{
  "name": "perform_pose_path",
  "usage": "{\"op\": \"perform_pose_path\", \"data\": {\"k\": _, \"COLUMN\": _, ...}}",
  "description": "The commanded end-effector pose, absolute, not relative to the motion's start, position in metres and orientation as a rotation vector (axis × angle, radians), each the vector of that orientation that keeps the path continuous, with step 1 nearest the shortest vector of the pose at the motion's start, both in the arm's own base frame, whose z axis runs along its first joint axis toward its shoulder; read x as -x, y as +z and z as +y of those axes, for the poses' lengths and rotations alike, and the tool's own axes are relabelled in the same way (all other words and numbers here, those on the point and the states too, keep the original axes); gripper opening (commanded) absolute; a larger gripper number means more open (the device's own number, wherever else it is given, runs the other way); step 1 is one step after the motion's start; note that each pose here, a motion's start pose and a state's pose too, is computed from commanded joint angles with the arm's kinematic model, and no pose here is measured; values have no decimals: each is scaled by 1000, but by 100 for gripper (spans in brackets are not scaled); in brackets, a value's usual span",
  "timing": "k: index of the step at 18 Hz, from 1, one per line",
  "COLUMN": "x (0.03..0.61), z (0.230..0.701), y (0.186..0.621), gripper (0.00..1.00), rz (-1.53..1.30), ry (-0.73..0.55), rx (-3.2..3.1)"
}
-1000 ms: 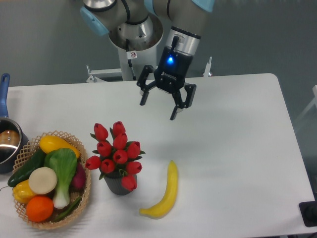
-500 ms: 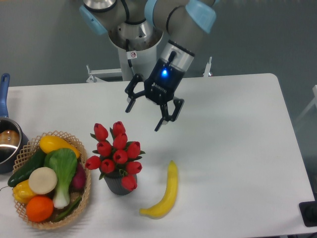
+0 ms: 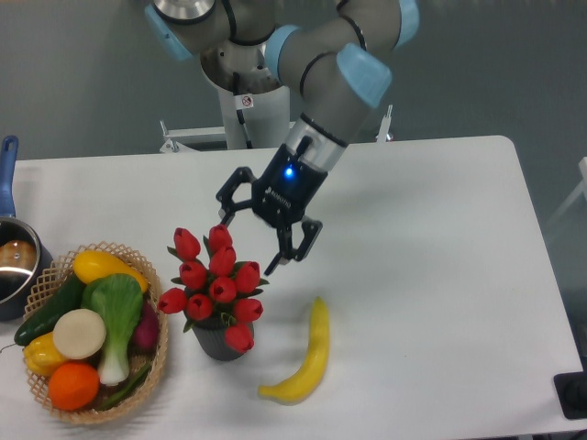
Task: Pick up the flowers from the vase
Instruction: 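Lower the gripper around the tulip stems just above the vase rim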
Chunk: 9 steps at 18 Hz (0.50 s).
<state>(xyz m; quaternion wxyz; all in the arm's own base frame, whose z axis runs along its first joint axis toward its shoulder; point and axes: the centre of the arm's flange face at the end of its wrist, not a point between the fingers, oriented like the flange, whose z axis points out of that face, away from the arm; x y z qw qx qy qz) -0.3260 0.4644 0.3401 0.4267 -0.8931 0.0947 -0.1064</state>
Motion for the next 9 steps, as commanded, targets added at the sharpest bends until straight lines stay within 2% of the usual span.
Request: {"op": "perform_pose_path", "data": {"k": 9, "x": 329, "z": 478, "y": 335, "gripper": 100, "rz": 258, "ry": -279, "rx": 2230}}
